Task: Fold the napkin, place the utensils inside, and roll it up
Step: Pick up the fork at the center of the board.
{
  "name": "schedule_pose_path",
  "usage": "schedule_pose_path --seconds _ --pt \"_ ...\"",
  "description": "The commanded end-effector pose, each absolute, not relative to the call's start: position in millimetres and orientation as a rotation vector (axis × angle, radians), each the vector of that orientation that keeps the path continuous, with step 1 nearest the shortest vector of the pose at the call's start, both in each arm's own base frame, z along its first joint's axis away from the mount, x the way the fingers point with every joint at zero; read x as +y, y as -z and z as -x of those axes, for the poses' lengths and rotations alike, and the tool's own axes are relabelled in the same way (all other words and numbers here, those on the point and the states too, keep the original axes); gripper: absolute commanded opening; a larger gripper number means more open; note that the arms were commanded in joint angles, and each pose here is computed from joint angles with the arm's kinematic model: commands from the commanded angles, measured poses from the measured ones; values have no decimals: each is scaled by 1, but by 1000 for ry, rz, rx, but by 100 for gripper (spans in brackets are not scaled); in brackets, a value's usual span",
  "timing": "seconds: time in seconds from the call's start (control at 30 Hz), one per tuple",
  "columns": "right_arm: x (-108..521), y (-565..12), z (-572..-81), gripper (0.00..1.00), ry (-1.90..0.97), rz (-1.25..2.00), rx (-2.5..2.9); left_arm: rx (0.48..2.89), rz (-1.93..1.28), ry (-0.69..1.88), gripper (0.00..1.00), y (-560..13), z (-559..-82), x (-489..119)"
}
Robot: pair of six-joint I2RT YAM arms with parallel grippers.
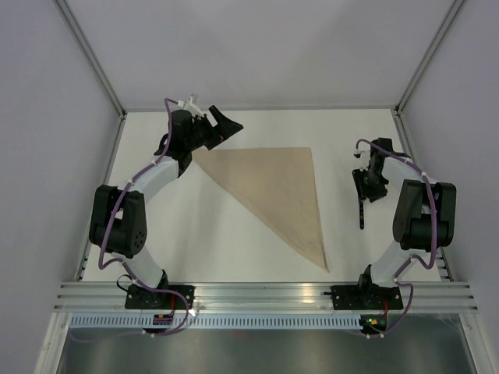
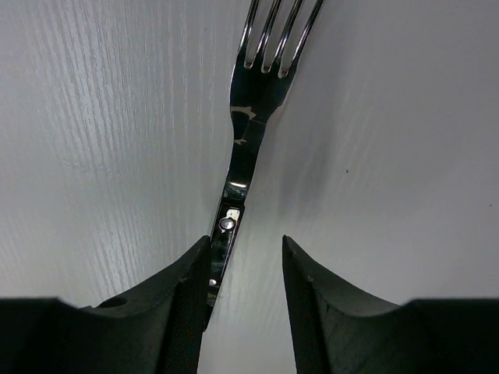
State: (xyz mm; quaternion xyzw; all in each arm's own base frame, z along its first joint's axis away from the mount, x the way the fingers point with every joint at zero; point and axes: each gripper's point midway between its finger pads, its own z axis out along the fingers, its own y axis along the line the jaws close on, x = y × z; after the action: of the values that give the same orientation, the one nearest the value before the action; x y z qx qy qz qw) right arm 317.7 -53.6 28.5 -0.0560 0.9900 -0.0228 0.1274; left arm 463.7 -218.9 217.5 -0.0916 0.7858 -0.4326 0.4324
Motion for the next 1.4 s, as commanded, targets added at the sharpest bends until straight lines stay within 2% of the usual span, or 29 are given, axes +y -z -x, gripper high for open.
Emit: schedule_pose_path --seconds 0.0,0.1,0.3,0.43,0.5,0.6,0.83,1.03,1.2,1.37 --pt "-57 -28 -313 48 95 109 2888 1889 154 1089 94 -241 -459 -218" --pt "-56 -24 -313 47 94 105 2890 1894 158 1092 94 -239 -457 -218" --pt "-57 -11 -308 33 101 109 2910 1901 170 1081 94 -237 -456 -216" --pt "-56 -3 -304 29 88 122 2921 1909 175 1073 94 -237 -455 -215" --pt "-56 -1 -304 21 93 142 2919 1907 178 1064 94 -239 -454 -213" --pt "-63 -17 -319 1 139 180 2856 1909 185 1052 94 -240 -454 -211" --pt "-35 -100 -386 0 80 331 2639 1884 197 986 93 -262 -446 -200" --pt "70 -121 -406 0 -57 550 2544 1839 262 878 94 -300 -439 -178" --pt "175 -111 -397 1 -200 721 2519 1837 369 744 94 -313 -435 -152" --pt "252 -105 -377 1 -222 912 2473 1833 417 680 95 -326 -428 -137"
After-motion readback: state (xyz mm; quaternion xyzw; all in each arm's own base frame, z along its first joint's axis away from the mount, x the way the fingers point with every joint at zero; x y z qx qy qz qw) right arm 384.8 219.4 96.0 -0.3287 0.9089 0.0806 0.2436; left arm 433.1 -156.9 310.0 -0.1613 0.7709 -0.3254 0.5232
